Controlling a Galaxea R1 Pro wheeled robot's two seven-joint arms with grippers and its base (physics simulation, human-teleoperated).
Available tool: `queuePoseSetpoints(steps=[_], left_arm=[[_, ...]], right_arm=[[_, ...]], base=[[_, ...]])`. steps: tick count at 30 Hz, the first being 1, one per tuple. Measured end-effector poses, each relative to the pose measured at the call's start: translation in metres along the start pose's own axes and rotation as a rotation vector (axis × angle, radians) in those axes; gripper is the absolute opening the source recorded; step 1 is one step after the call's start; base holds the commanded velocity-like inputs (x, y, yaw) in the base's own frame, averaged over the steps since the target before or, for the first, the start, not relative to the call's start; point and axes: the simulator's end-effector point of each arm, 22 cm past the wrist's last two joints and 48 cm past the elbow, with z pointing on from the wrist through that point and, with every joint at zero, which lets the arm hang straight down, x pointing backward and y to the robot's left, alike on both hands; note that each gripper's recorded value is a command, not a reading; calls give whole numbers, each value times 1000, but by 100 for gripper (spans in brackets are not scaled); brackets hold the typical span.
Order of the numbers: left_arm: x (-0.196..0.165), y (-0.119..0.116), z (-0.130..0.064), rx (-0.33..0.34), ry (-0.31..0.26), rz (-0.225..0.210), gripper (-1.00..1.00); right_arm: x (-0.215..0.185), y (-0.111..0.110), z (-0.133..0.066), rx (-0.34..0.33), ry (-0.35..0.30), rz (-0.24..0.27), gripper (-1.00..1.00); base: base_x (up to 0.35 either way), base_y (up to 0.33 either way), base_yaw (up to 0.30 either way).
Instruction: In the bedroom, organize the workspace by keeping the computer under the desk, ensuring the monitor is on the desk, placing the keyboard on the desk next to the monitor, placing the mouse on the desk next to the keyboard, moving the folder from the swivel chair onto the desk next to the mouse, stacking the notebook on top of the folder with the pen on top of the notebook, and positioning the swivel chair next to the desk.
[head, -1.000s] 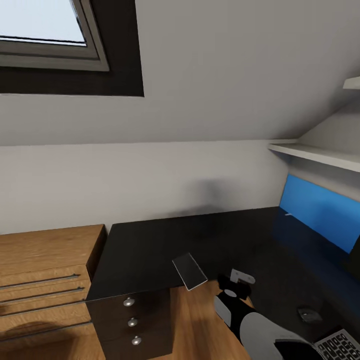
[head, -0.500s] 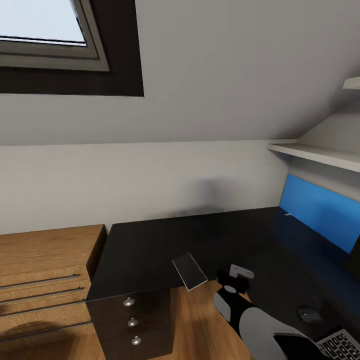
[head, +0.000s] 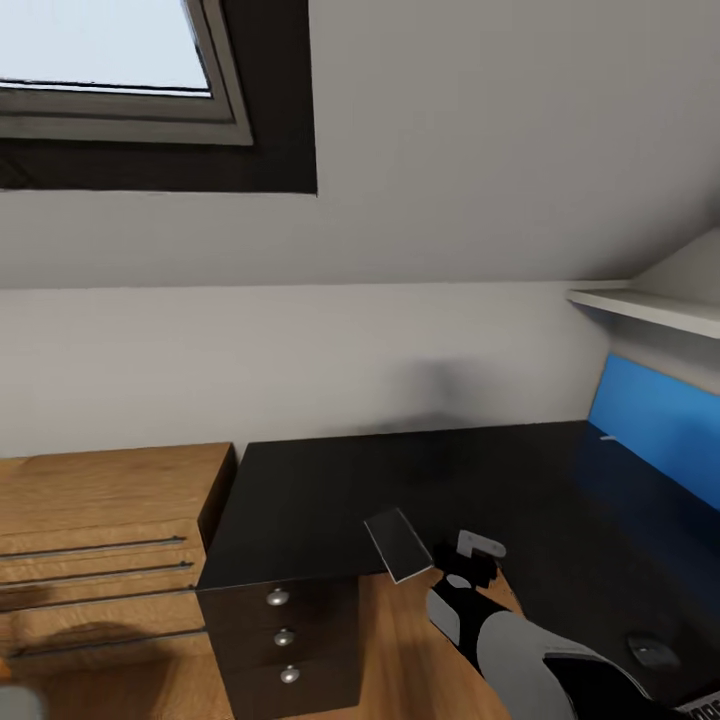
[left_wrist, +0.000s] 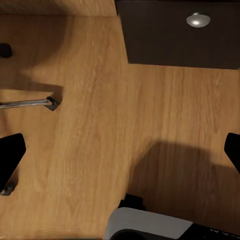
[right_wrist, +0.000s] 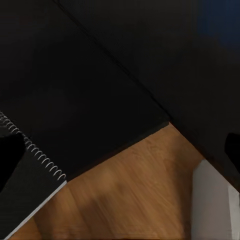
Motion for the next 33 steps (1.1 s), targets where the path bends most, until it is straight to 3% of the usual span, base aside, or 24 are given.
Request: queuePoseSetpoints(steps=[9,21,33], left_arm=[[0,0,0,0,0,1,100],[0,0,0,1,0,1,100],[1,0,0,1,1,2,100]], right_arm=[[4,10,-1,-47,3,-8,100],[4,13,-2,-62,0,-12,100],[0,23,-5,-113,-60,-101,100]], base=[[0,0,276],[0,0,278],[0,0,278]])
